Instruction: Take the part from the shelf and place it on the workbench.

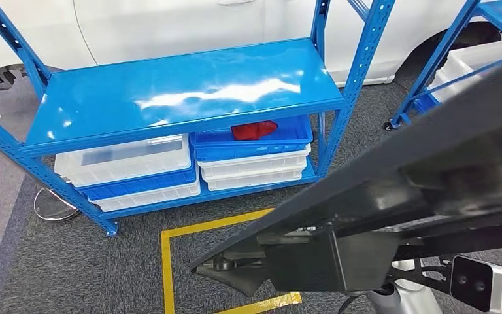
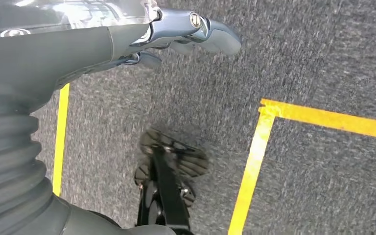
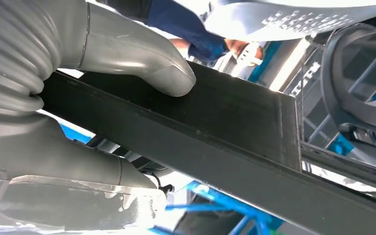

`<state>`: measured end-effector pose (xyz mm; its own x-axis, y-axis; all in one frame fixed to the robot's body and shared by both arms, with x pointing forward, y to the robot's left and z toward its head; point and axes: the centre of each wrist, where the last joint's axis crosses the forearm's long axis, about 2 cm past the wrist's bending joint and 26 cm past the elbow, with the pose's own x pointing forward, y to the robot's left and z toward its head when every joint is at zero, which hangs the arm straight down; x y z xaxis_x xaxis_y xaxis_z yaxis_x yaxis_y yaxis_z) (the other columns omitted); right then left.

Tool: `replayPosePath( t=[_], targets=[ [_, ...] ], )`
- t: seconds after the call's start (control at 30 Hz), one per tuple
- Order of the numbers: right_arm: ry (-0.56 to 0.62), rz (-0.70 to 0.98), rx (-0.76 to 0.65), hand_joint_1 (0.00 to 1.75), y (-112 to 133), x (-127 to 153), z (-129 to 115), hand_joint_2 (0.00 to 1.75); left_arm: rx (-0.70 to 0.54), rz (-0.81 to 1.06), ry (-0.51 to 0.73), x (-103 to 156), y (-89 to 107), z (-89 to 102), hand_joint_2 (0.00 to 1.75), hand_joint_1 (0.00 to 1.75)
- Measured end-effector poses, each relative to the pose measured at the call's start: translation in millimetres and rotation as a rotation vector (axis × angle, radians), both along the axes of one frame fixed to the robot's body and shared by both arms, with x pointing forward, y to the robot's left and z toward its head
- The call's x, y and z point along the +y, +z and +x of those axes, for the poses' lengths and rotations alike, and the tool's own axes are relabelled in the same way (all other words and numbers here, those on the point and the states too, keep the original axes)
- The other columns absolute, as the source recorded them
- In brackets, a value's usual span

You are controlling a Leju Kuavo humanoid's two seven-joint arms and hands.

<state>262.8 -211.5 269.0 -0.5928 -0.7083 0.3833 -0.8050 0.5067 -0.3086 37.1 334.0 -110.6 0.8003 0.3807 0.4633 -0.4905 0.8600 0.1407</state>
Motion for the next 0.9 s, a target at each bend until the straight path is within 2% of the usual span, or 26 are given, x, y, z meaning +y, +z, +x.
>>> replayPosePath(
  t=[0.27,0.43,0.6,0.9],
  targets=[
    [-0.078,-0.026,-0.012,1.75,1,-4,3,1.75,0.017,0.13,-0.021,2,1.0,3.3,1.75,0.0],
    [-0.102,-0.047,-0.021,1.75,4,-8,3,1.75,0.023,0.09,-0.062,0,1.0,6.0,1.75,0.0],
    [-0.081,-0.062,0.01,1.75,13,-12,8,1.75,0.049,0.041,-0.069,-2,0.5,4.4,1.75,0.0],
    [-0.032,-0.074,-0.043,1.75,42,-11,21,1.75,0.084,-0.005,-0.037,-5,0.3,4.8,1.75,0.0]
  ],
)
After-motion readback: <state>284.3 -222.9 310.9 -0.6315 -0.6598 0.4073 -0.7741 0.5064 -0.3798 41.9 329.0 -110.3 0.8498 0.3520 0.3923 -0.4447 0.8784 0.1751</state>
